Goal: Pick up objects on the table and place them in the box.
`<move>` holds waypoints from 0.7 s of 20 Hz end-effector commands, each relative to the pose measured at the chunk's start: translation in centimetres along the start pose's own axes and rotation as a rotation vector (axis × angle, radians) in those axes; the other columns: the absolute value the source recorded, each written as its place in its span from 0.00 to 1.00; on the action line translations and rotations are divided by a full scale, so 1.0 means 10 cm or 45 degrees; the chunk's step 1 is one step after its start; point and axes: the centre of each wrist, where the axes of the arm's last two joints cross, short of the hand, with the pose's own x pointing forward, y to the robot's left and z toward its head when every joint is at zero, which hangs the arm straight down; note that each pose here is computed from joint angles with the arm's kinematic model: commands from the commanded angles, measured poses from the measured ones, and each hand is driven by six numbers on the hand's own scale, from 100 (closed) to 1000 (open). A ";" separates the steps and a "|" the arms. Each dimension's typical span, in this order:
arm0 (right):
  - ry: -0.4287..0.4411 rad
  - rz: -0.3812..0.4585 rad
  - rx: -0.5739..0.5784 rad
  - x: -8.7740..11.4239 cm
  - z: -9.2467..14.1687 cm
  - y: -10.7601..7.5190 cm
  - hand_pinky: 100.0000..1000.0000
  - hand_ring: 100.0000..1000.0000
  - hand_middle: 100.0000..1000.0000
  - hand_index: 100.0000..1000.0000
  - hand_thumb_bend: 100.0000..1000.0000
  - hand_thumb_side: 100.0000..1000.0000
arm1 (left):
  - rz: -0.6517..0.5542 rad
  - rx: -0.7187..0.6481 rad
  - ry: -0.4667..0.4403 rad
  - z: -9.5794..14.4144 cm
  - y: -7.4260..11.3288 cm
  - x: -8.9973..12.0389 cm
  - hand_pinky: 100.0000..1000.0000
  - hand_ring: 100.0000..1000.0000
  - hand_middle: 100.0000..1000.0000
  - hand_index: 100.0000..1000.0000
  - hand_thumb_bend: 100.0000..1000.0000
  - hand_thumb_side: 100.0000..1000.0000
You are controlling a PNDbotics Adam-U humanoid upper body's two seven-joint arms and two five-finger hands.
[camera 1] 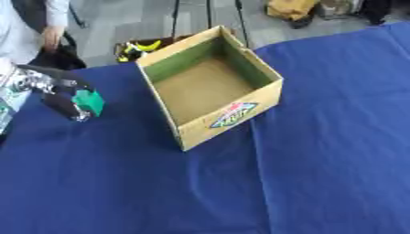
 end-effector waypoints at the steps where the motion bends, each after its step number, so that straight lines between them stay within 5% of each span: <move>1: -0.031 0.010 -0.033 0.03 -0.06 -0.08 0.79 0.84 0.84 0.85 0.00 0.98 | -0.026 0.025 0.062 0.12 0.08 -0.15 0.76 0.93 1.00 1.00 0.18 0.51; 9: -0.029 0.004 -0.035 0.03 -0.07 -0.08 0.78 0.84 0.84 0.84 0.00 0.98 | -0.024 0.044 0.055 0.15 0.11 -0.14 0.74 0.91 1.00 1.00 0.13 0.50; 14: -0.030 0.005 -0.019 0.03 -0.06 -0.08 0.78 0.83 0.83 0.84 0.00 1.00 | -0.018 0.139 0.061 0.35 0.29 -0.17 0.75 0.92 1.00 1.00 0.13 0.52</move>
